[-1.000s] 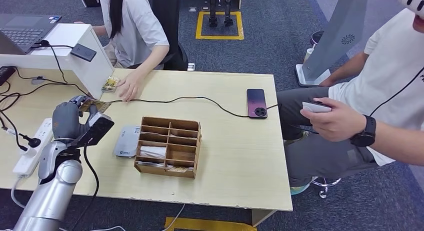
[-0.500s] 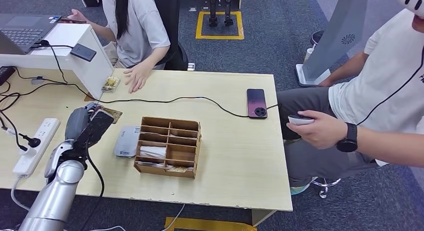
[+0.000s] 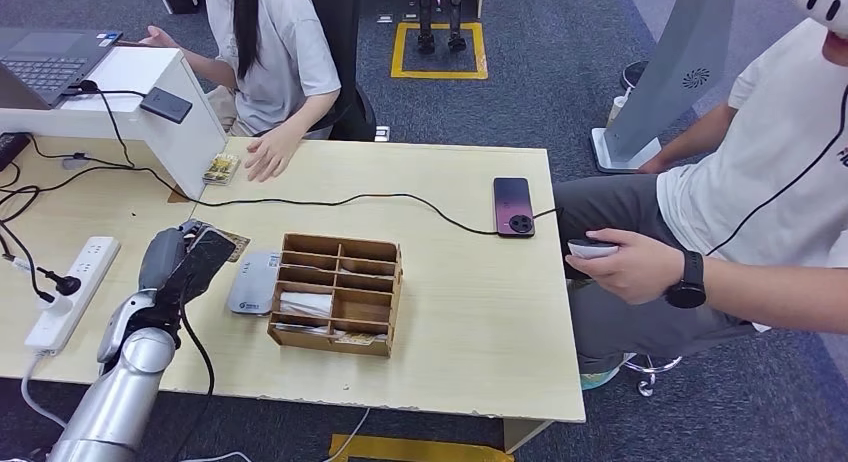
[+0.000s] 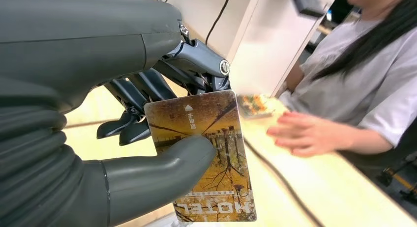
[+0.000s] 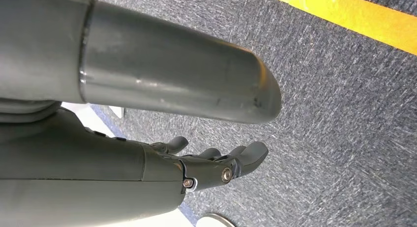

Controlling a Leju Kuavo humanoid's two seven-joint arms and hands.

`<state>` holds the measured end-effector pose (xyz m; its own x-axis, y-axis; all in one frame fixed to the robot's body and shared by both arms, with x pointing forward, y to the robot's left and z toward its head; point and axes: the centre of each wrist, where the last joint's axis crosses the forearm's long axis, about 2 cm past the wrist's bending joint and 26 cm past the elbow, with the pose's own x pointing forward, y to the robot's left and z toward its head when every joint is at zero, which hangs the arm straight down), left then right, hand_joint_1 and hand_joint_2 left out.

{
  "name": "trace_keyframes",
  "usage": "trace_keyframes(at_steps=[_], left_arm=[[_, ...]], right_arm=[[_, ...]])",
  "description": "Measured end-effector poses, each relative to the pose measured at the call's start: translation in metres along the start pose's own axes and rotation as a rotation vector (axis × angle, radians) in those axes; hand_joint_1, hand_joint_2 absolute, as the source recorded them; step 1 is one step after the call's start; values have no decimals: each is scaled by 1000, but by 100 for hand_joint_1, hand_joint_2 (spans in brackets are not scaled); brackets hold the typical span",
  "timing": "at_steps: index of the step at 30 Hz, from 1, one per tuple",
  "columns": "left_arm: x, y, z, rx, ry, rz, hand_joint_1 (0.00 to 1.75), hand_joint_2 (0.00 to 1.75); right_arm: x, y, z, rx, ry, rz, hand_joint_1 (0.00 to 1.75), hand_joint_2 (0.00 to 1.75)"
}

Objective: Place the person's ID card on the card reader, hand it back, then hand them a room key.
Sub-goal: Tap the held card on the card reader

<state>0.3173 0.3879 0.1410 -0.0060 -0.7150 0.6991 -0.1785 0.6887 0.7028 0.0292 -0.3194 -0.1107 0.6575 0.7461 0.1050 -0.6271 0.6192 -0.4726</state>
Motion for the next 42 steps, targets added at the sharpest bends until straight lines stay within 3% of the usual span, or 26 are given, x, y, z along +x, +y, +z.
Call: trace_keyframes(at_steps=[10, 42], left_arm=[[-20, -28, 14, -73, 133, -97, 175, 175], [-16, -61, 9, -98, 194, -208, 175, 175]], right_arm=[[1, 1, 0, 5, -4, -2, 0, 0], [10, -1, -1, -49, -78, 23, 0, 0]])
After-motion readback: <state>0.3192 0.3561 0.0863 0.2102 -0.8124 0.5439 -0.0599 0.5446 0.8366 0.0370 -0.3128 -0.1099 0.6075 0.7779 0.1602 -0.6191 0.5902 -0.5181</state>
